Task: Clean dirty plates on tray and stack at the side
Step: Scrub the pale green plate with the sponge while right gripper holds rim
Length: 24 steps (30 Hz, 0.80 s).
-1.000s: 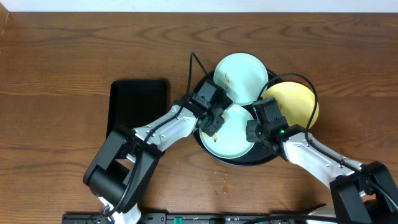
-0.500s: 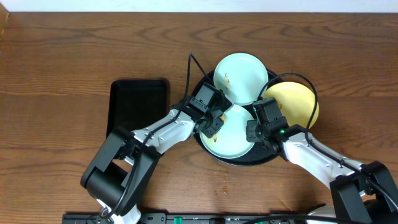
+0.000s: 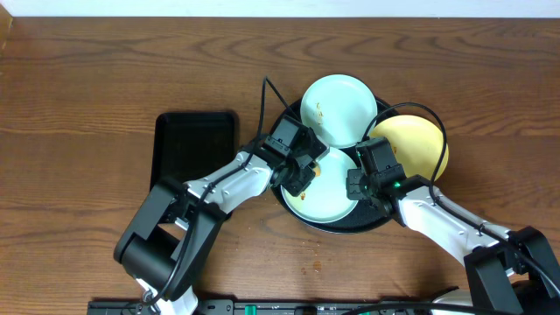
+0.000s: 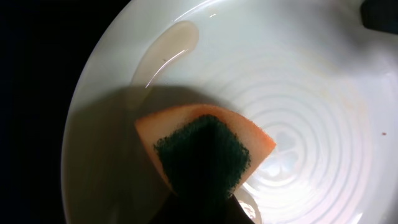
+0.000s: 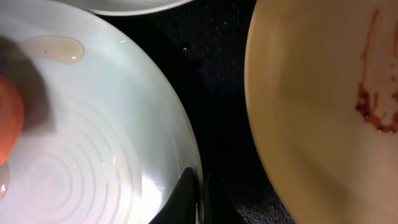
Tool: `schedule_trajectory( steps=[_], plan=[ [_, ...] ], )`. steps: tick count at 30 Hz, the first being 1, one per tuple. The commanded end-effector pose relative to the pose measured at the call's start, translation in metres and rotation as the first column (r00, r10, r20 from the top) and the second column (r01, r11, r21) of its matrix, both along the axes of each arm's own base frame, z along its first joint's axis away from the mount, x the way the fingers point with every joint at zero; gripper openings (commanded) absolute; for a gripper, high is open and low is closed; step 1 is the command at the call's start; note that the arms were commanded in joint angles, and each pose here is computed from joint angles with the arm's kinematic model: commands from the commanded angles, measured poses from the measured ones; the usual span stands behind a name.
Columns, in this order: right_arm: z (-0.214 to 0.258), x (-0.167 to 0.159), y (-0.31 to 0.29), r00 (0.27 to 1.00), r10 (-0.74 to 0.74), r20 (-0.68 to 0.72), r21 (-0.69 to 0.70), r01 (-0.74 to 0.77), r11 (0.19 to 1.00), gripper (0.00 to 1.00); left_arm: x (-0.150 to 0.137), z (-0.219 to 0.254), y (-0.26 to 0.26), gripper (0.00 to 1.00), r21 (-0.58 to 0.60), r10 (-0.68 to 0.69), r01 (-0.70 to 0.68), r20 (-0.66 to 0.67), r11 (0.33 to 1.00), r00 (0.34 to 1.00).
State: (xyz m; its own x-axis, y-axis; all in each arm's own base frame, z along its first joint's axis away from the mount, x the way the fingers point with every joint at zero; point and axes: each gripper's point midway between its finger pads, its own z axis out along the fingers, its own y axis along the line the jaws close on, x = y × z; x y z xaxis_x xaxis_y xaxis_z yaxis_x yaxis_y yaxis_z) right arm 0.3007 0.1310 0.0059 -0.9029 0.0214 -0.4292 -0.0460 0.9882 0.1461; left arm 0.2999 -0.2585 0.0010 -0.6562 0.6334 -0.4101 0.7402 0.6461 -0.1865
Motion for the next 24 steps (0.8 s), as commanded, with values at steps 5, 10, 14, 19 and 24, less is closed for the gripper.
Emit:
schedule_trajectory(
  steps=[5, 10, 14, 19, 24],
  plan=[
    [-0.008, -0.005, -0.005, 1.000, -0.004, -0.023, -0.025, 0.003, 1.000, 0.01, -0.061, -0.061, 0.015, 0.07, 0.055, -0.005, 0.021, -0.272, 0.998, 0.962],
    [-0.008, -0.005, -0.005, 1.000, -0.004, -0.023, -0.025, 0.003, 1.000, 0.01, -0.066, -0.062, 0.019, 0.08, 0.070, 0.016, 0.005, -0.303, 0.998, 0.953],
    [-0.008, -0.005, -0.005, 1.000, -0.004, -0.023, -0.025, 0.003, 1.000, 0.01, -0.070, -0.062, 0.021, 0.07, 0.081, 0.023, 0.003, -0.319, 0.997, 0.948],
    [-0.008, -0.005, -0.005, 1.000, -0.004, -0.024, -0.025, 0.003, 1.000, 0.01, -0.073, -0.063, 0.023, 0.08, 0.091, 0.037, -0.007, -0.335, 0.996, 0.942],
    [-0.008, -0.005, -0.005, 1.000, -0.002, -0.025, -0.023, 0.002, 1.000, 0.01, -0.074, -0.063, 0.024, 0.07, 0.098, 0.065, -0.033, -0.348, 0.995, 0.935]
  ],
)
